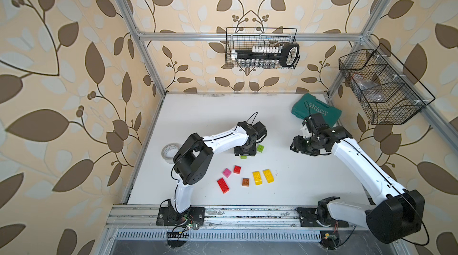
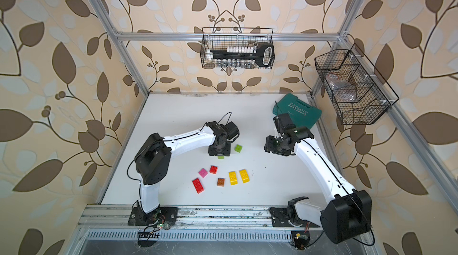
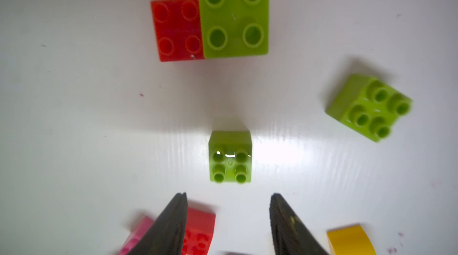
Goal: Assemble the letter s with lego
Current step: Place the lego brick at the center of the board, then pick up the lego brick from the center of the board.
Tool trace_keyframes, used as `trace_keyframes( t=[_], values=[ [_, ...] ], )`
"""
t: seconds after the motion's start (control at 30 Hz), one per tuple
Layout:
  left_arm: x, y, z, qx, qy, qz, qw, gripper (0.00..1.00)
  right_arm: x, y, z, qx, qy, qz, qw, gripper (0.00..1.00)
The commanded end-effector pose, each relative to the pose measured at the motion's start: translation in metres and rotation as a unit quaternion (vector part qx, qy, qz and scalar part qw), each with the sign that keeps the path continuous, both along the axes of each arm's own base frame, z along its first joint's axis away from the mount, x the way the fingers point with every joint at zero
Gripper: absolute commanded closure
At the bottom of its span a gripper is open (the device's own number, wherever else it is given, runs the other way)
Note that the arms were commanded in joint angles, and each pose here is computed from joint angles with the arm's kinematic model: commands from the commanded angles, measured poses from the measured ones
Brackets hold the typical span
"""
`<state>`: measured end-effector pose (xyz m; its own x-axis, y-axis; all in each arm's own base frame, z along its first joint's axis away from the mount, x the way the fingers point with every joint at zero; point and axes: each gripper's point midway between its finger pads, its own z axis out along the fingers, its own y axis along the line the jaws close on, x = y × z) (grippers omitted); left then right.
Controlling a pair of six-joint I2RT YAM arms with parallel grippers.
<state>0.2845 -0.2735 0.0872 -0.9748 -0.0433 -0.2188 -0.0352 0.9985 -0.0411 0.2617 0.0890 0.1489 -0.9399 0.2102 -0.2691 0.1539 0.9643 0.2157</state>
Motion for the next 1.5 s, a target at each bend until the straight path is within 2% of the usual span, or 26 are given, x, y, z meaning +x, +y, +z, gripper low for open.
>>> trace_keyframes(
  t=[0.0,0.13,0.27,0.47,0.77,0.9,1.47],
  values=[
    [0.003,0.03,0.067,-0.017,-0.069,-0.007,0.997,0.44,0.013,0.023,0.004,-0.004,0.004,-0.013,1.0,0.42],
    [0.005,0.077,0.082,-0.019,-0.091,0.007,0.996,0.44,0.032,0.064,-0.014,-0.014,0.03,-0.013,0.999,0.41],
    [0.011,0.118,0.087,-0.045,-0.112,0.023,0.992,0.44,0.051,0.1,-0.035,-0.019,0.059,-0.023,0.998,0.41],
    [0.017,0.159,0.071,-0.051,-0.109,0.046,0.992,0.42,0.07,0.134,-0.061,-0.041,0.086,-0.052,0.994,0.41],
    [0.017,0.173,0.061,-0.068,-0.104,0.06,0.99,0.41,0.07,0.13,-0.094,-0.079,0.114,-0.099,0.985,0.38],
    [0.015,0.174,0.058,-0.071,-0.1,0.06,0.991,0.41,0.071,0.132,-0.103,-0.077,0.117,-0.106,0.984,0.39],
    [0.014,0.18,0.056,-0.077,-0.103,0.069,0.989,0.41,0.081,0.133,-0.121,-0.085,0.129,-0.102,0.983,0.53]
  ],
)
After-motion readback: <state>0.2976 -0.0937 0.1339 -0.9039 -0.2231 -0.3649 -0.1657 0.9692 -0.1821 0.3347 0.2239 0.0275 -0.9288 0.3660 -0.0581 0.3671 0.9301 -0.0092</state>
